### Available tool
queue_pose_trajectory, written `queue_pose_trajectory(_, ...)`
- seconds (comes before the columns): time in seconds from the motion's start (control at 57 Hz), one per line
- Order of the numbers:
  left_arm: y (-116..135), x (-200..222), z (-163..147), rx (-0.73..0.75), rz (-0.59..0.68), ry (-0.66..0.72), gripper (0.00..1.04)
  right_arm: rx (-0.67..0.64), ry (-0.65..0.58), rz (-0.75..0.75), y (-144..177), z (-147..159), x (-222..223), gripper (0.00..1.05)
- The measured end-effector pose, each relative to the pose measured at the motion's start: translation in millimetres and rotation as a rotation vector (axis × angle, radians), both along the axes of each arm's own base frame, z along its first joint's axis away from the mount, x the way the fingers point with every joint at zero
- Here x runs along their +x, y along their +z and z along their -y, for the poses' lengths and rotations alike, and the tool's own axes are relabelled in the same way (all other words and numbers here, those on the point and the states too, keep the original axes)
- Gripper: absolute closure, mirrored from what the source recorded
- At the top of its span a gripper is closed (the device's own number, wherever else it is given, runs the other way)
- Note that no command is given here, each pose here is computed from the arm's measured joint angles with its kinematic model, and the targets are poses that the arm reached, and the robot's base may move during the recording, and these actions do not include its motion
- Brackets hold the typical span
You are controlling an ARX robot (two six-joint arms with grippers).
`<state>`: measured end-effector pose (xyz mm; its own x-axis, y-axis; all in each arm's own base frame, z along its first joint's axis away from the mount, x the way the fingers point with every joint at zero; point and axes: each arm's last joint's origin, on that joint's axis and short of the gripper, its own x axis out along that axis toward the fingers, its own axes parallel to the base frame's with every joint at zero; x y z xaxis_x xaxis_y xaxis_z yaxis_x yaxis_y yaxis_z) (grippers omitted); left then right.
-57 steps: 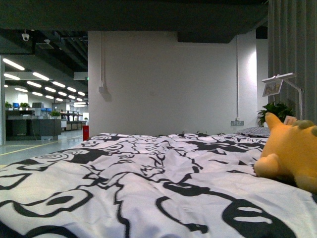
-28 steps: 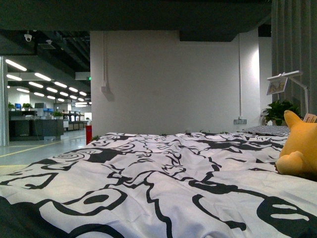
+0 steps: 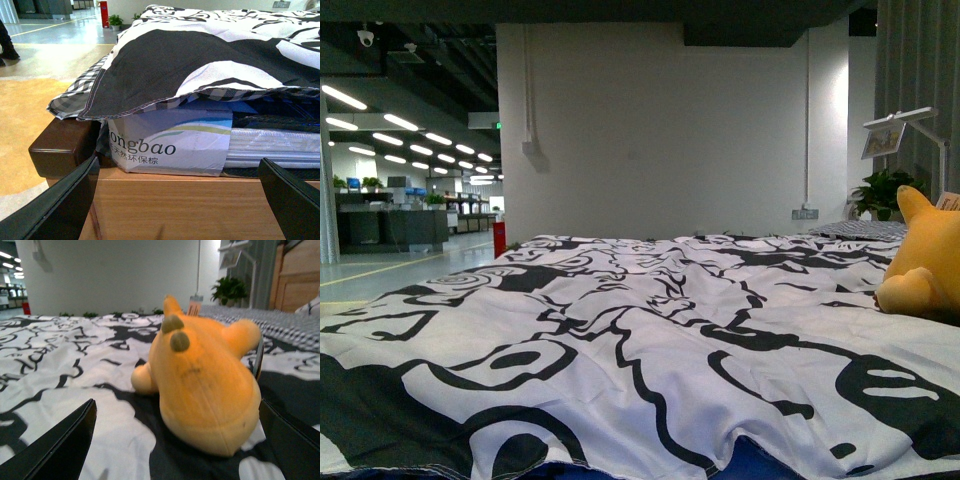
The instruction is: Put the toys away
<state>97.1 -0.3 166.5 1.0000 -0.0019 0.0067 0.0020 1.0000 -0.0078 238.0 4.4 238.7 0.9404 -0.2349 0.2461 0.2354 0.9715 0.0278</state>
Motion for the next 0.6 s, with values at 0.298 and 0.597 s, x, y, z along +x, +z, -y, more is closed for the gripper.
queue_pose_trajectory(0.298,0.0,0.0,0.0,0.000,0.000,0.000,0.06,-0.215,-0.075,0.107,23.9,-2.4,56.4,0.07)
queue_pose_trajectory(0.597,0.0,0.0,0.0,0.000,0.000,0.000,0.06,-0.290,-0.056,0.102,32.8,-10.1,106.9,0.07)
